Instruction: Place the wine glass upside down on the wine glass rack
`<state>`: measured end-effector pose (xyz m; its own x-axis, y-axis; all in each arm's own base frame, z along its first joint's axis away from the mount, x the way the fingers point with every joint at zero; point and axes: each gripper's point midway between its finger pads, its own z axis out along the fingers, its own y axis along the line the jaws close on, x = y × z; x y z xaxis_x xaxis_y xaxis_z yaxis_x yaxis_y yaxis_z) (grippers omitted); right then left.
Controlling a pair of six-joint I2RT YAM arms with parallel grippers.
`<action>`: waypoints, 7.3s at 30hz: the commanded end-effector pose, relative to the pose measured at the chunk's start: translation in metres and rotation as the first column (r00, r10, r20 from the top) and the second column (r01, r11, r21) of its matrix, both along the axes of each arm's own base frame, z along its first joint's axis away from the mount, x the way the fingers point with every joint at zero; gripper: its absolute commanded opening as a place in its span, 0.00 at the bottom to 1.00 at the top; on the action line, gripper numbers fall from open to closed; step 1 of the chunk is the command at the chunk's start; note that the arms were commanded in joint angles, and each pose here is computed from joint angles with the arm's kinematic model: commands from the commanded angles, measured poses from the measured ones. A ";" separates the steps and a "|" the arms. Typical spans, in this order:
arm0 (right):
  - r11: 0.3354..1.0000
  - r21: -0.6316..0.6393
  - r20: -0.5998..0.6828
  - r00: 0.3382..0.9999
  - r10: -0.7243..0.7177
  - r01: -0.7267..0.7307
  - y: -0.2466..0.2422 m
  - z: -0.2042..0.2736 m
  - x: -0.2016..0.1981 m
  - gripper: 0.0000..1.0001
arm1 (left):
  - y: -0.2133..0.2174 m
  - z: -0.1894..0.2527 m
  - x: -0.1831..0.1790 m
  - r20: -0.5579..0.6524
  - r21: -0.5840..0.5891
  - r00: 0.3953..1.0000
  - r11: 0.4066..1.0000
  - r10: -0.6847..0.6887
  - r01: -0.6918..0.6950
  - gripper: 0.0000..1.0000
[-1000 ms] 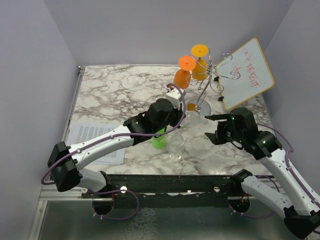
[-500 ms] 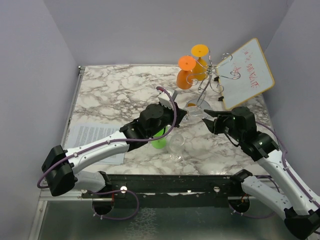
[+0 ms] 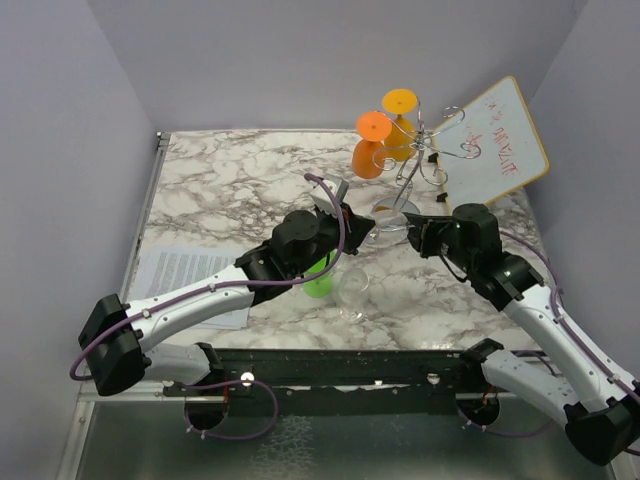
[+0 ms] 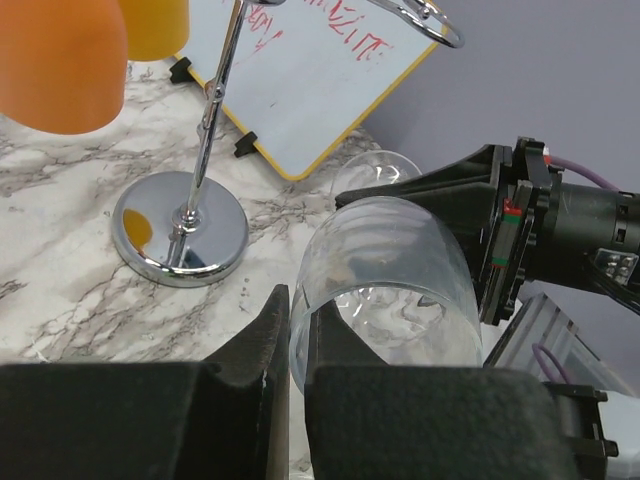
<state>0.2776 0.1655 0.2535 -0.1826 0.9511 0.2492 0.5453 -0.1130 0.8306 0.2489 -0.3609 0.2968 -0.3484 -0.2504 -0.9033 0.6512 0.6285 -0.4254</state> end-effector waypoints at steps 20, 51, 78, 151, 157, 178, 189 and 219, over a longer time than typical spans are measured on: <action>0.825 -0.550 0.455 0.876 0.160 0.135 -0.065 0.020 -0.023 0.01 | 0.034 0.025 -0.006 0.029 -0.117 0.996 0.990 0.086 -0.082 0.74; 0.070 -0.883 0.420 0.716 0.558 0.464 -0.082 0.080 0.025 0.01 | 0.009 0.069 0.089 -0.197 -0.324 0.957 0.935 -0.213 0.142 0.91; 0.080 -0.880 0.383 0.599 0.703 0.469 -0.039 0.077 0.078 0.01 | -0.008 0.046 0.129 -0.275 -0.334 0.935 0.934 -0.224 0.125 0.62; 0.160 -0.969 0.243 0.651 0.719 0.186 -0.055 0.020 0.004 0.64 | 0.043 0.043 0.125 -0.225 -0.055 0.974 0.998 0.000 -0.013 0.99; 0.224 -0.958 0.283 0.727 0.626 0.180 -0.075 0.037 -0.011 0.63 | 0.066 0.039 0.116 -0.153 0.062 0.987 0.997 0.050 -0.041 0.99; 0.526 -0.839 -0.070 0.987 0.146 -0.137 -0.120 -0.050 -0.047 0.64 | 0.165 -0.075 0.028 -0.487 0.440 0.845 0.898 0.220 0.020 0.79; 0.566 -0.797 -0.206 0.976 0.071 -0.209 -0.123 -0.088 -0.062 0.61 | 0.153 -0.124 -0.021 -0.723 0.363 0.676 0.911 0.141 0.198 0.77; 0.524 -0.850 -0.090 0.995 -0.036 -0.058 -0.150 -0.057 -0.062 0.59 | 0.219 -0.091 0.032 -0.406 0.775 0.757 0.631 0.512 -0.011 0.00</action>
<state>0.2174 0.0324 0.1823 -0.2898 0.7267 -0.6229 0.5813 0.6506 0.4886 0.2734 -0.1693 0.1849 -0.8826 0.1513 -0.4451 0.2294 0.9651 -0.1267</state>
